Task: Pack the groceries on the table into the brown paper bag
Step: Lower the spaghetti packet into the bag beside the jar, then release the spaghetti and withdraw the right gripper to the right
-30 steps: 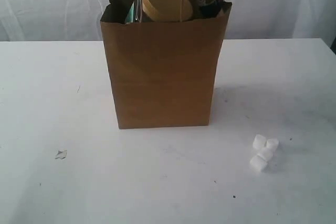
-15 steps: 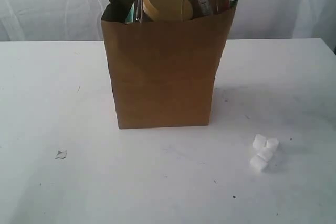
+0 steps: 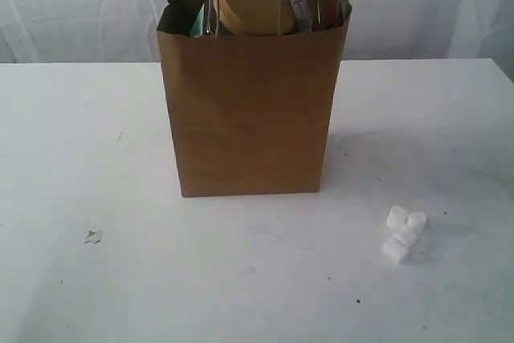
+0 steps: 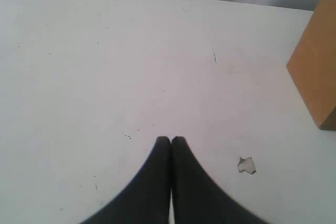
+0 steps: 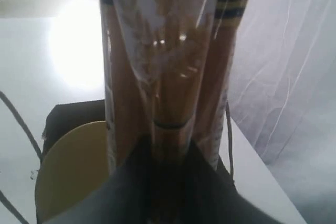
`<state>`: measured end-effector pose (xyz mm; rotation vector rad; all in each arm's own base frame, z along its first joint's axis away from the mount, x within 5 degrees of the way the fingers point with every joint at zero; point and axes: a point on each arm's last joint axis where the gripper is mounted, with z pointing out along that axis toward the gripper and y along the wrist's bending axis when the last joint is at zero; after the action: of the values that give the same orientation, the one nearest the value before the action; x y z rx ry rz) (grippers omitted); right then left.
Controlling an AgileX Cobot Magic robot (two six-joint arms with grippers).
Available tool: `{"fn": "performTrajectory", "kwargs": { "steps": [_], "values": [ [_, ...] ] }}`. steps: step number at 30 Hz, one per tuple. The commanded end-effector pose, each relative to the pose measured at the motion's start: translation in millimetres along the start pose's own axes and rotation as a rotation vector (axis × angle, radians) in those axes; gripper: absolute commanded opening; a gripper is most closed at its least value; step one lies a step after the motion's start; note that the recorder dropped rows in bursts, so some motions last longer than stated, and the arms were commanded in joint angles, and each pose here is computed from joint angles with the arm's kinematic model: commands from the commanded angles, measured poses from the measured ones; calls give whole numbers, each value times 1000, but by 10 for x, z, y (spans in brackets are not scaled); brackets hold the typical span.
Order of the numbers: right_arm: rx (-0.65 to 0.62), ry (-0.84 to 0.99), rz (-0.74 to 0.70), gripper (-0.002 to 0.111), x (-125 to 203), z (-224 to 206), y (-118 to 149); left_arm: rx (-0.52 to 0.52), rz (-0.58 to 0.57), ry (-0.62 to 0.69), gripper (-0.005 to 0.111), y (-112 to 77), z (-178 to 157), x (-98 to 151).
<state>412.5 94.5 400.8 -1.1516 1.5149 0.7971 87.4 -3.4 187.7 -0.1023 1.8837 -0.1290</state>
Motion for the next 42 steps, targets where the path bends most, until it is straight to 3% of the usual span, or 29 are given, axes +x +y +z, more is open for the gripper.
{"fn": "performTrajectory", "kwargs": {
  "steps": [1, 8, 14, 17, 32, 42],
  "values": [
    [14, -77, 11, 0, -154, -51, 41, 5, 8, -2, 0, -2, -5, 10],
    [19, -39, 52, 4, -120, -49, 36, 5, 8, -2, 0, -2, -5, 10],
    [26, -3, 49, 37, -86, -49, 30, 5, 8, -2, 0, -2, -5, 10],
    [25, -6, 50, 47, -89, -49, 31, 5, 8, -2, 0, -2, -5, 10],
    [29, -6, 36, 47, -85, -63, 22, 5, 8, -2, 0, -2, -5, 10],
    [163, 13, 107, 47, 34, -549, -211, 5, 8, -2, 0, -2, -5, 10]
  ]
}}
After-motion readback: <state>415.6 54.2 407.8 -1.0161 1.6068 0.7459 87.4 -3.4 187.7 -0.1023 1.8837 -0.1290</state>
